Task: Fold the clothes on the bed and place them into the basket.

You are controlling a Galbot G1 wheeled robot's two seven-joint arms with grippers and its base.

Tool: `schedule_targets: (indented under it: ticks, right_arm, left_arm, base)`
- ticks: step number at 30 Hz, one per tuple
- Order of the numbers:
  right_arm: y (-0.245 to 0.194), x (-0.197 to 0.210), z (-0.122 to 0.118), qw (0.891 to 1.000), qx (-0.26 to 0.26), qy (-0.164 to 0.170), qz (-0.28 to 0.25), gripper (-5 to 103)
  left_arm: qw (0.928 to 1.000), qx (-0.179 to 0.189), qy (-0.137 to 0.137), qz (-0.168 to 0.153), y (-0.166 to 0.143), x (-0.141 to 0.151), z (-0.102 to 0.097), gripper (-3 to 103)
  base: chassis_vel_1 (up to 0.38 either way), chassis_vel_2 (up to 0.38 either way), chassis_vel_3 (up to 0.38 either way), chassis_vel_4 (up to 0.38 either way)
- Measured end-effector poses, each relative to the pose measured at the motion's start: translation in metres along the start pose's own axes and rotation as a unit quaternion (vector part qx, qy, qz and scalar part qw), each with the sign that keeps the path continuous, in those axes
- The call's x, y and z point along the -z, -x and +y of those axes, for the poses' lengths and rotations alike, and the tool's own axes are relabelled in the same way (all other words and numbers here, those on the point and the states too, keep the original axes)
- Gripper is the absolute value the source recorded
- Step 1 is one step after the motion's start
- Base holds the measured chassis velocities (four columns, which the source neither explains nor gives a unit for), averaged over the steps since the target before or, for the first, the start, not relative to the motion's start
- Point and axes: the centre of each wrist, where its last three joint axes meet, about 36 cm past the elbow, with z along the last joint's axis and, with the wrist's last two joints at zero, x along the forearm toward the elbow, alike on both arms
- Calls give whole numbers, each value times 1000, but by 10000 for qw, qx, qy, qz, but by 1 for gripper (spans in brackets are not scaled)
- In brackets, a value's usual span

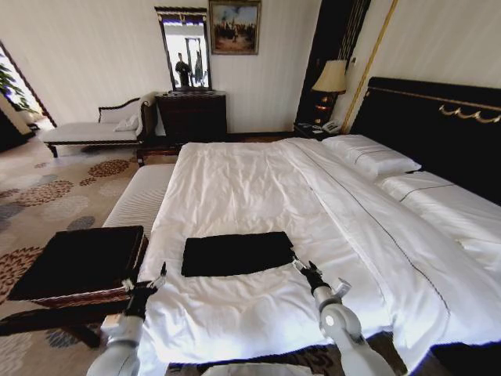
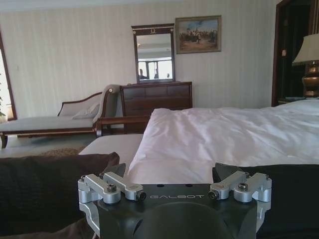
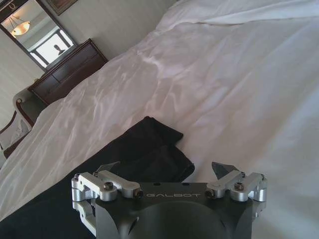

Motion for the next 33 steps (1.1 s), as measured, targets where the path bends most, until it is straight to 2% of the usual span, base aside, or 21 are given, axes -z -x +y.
schedule_targets:
  ticks: [2,3,7,8,11,21,27,30,32,33]
  right_arm:
    - [3,-1,4,9995,0,279,145,100]
    - [3,-1,4,9995,0,279,145,100]
    - [15,-1,0,9975,-63,657,259,100]
    - [15,-1,0,9975,-63,657,259,100]
    - [30,-4,-2,9950,-78,933,333,100]
    - [64,-11,0,9929,-163,1171,152,100]
    - [76,-14,12,9900,-82,1402,121,101]
    - [80,-19,17,9888,-69,1486,151,88]
    - [80,-20,17,9886,-72,1494,157,88]
    - [80,-21,17,9885,-70,1505,163,83]
  left_arm:
    - [9999,49,7,-129,-20,3,0,100]
    - [9999,49,7,-129,-20,3,0,100]
    - [9993,149,-204,-275,-30,14,-12,100]
    - [9993,149,-204,-275,-30,14,-12,100]
    - [9984,50,-363,-424,-28,31,-24,100]
    - [9973,-23,-507,-538,-20,49,-39,100]
    - [9972,-2,-553,-512,-20,53,-44,100]
    - [9971,32,-571,-503,-20,54,-43,100]
    - [9971,43,-570,-504,-20,54,-43,100]
    - [9971,56,-564,-507,-20,54,-42,100]
  base:
    - [0,0,0,0]
    - [0,0,0,0]
    - [0,0,0,0]
    - [0,0,0,0]
    - [0,0,0,0]
    - [0,0,0,0]
    - [0,0,0,0]
    - [0,0,0,0]
    - [0,0,0,0]
    - [0,0,0,0]
